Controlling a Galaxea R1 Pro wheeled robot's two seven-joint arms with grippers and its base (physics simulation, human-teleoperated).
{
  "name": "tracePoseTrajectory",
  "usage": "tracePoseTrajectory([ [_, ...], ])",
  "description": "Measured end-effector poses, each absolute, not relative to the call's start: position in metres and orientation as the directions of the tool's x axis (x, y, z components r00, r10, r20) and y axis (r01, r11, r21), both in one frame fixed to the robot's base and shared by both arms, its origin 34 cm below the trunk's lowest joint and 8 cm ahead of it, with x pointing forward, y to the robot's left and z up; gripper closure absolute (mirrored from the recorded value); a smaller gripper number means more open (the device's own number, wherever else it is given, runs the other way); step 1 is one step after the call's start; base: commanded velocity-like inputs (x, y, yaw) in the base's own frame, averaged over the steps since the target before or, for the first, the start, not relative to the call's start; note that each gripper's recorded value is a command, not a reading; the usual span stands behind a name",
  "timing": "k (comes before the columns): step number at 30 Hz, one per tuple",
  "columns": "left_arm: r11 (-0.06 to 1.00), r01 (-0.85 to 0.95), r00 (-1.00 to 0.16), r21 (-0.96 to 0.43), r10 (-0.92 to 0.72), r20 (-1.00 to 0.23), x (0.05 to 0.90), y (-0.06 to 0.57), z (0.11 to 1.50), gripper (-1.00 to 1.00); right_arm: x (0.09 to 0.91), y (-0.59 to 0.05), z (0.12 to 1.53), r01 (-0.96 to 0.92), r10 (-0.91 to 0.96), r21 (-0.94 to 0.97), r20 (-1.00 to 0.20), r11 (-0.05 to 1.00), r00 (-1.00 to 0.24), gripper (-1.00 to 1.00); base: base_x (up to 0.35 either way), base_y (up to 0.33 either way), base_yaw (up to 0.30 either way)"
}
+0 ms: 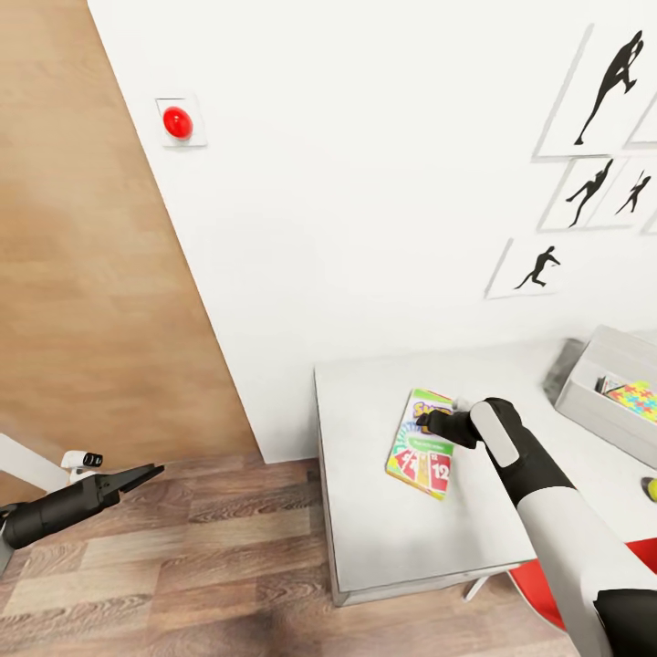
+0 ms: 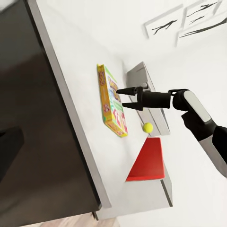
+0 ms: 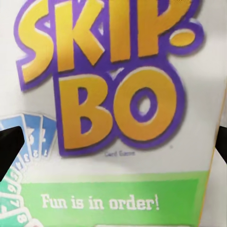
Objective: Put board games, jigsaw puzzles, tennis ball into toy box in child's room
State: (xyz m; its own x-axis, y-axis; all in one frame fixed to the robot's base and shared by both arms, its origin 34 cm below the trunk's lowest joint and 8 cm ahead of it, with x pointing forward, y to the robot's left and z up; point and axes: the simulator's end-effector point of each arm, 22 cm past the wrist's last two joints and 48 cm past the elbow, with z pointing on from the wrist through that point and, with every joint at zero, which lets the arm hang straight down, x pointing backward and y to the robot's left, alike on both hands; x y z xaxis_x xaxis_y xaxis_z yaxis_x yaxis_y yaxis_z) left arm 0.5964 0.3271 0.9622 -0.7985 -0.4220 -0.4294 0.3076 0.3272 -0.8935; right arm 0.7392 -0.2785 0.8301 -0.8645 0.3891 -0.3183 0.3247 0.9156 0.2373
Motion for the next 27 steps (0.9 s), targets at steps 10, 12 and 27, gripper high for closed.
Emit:
tracePoseTrajectory([
  [10,0.327,0.308,-0.798,-0.893,-0.423,-0.43,0.5965,0.3273,0.9624,-1.0,0.7392,-0.2781,0.8301,0.325,0.389,0.238,-0.318,0.915,-0.864,-1.0,-0.01,0.046,0.001],
  [12,0.327,0.308,-0.798,-0.893,-0.422,-0.43,0.5965,0.3272,0.9624,-1.0,0.7392,-0.2781,0.8301,0.325,0.389,0.238,-0.318,0.915,-0.864,-1.0,-0.001,0.07,0.0],
  [27,0.327,0.312,-0.795,-0.892,-0.423,-0.434,0.5968,0.3273,0.965,-1.0,0.7402,-0.2785,0.8335,0.324,0.389,0.239,-0.323,0.915,-0.863,-1.0,0.0,0.007,0.145],
])
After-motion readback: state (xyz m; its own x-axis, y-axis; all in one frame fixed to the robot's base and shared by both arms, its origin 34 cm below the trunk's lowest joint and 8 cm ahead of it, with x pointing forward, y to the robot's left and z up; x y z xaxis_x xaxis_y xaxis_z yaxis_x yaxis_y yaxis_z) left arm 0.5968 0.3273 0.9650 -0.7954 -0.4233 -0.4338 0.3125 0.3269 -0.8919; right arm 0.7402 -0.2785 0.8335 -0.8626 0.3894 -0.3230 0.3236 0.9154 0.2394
